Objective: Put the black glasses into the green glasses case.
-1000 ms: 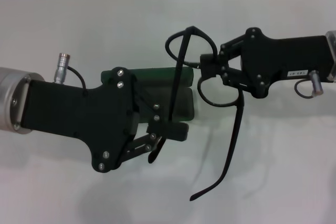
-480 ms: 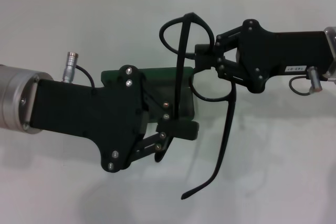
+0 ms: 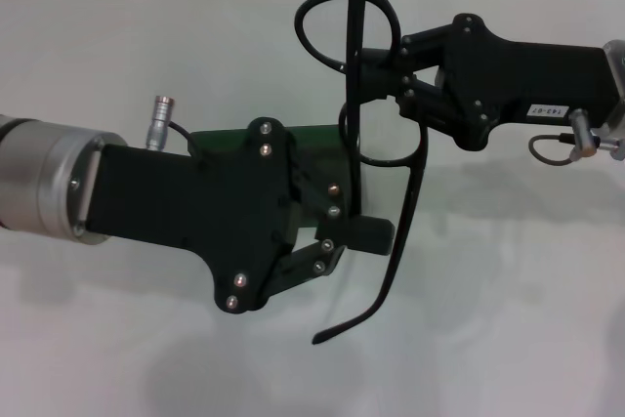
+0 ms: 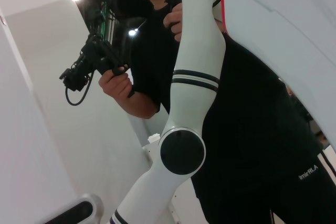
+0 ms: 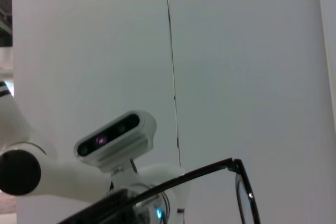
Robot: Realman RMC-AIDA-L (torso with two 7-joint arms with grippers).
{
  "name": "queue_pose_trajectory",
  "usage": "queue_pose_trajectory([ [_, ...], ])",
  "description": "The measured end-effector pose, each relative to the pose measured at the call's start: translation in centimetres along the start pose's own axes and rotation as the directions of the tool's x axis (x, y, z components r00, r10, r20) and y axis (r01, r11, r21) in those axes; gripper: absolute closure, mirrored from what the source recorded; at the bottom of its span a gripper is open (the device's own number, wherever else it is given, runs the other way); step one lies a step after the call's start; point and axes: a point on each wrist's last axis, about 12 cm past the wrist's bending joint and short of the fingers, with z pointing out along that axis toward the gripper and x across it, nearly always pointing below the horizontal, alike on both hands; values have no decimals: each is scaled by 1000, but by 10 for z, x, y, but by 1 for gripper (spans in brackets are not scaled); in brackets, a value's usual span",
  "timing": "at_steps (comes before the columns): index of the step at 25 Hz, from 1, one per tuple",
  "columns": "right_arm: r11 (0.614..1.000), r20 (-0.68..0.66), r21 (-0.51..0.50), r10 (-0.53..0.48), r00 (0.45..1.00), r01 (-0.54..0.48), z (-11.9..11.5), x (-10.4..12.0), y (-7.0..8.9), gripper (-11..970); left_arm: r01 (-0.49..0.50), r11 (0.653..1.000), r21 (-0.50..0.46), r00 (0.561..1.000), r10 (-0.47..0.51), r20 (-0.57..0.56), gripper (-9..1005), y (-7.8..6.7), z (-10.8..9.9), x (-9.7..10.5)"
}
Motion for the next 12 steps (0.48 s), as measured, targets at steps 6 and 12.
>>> queue_pose_trajectory([
  [6,1000,22,-3,15,1000,-15,3,1,1,862,15,1000,-13,1000,-15,2,998,1,5,6],
  [12,1000,28,-2,22,999,-22,5,1,1,862,14,1000,-15,1000,-13,11,998,2,12,9],
])
